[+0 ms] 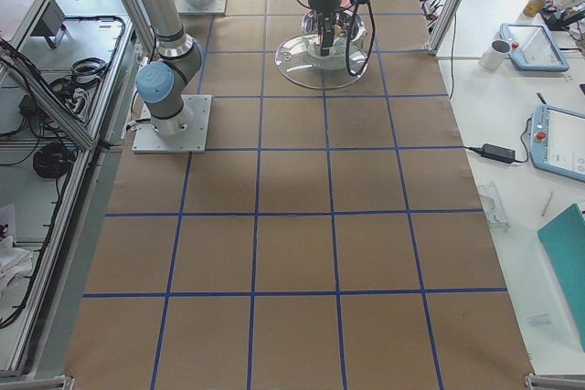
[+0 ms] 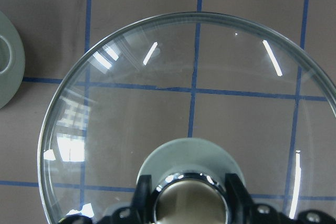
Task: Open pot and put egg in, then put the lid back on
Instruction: 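Lower the egg into the pot and open the left gripper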
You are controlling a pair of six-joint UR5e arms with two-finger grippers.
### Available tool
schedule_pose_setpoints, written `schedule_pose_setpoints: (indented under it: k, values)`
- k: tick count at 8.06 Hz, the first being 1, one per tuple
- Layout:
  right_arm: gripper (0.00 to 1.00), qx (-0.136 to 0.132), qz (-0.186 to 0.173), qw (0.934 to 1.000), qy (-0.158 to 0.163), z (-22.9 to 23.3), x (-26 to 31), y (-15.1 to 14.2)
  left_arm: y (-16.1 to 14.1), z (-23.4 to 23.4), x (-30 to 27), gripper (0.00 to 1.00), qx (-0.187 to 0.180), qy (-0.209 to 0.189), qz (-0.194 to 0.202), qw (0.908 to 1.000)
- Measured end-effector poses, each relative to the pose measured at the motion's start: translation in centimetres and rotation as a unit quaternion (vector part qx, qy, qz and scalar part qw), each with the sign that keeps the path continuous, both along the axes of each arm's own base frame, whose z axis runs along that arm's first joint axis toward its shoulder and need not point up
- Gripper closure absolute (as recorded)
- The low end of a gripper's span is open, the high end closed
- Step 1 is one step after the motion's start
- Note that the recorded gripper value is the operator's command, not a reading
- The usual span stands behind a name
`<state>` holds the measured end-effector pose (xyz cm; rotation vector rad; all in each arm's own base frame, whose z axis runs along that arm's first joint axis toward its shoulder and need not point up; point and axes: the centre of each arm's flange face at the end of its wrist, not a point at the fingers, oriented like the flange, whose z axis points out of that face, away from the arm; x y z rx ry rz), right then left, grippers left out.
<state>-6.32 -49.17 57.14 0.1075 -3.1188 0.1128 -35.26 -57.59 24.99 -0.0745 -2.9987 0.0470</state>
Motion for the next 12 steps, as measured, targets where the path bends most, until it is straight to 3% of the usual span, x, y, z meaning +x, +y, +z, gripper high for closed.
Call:
schedule_pose_setpoints:
  k: [1,3,6,8,12]
  values:
    - [1.00,-0.001,-0.003,1.0000,-0.008,-0.1,-0.2,0.0,-0.1,-0.7,0.0,0.22,0.001,-0.006,0.000,1.0000]
    - [1.00,-0.002,-0.005,0.9999,-0.015,-0.3,-0.3,0.0,-0.2,-1.1,0.1,0.08,0.002,-0.010,0.002,0.9999]
    - [1.00,-0.003,-0.006,0.9998,-0.016,-0.4,-0.3,-0.1,-0.1,-0.8,0.1,0.00,0.001,-0.009,0.012,0.9999]
    - [1.00,-0.002,-0.006,0.9998,-0.017,-0.5,-0.3,0.0,0.1,-0.2,-0.1,0.00,-0.002,-0.007,0.020,0.9998]
    - [1.00,0.002,-0.008,0.9998,-0.020,-0.9,-0.3,-0.3,3.1,8.8,0.4,0.00,-0.015,0.002,0.033,0.9993]
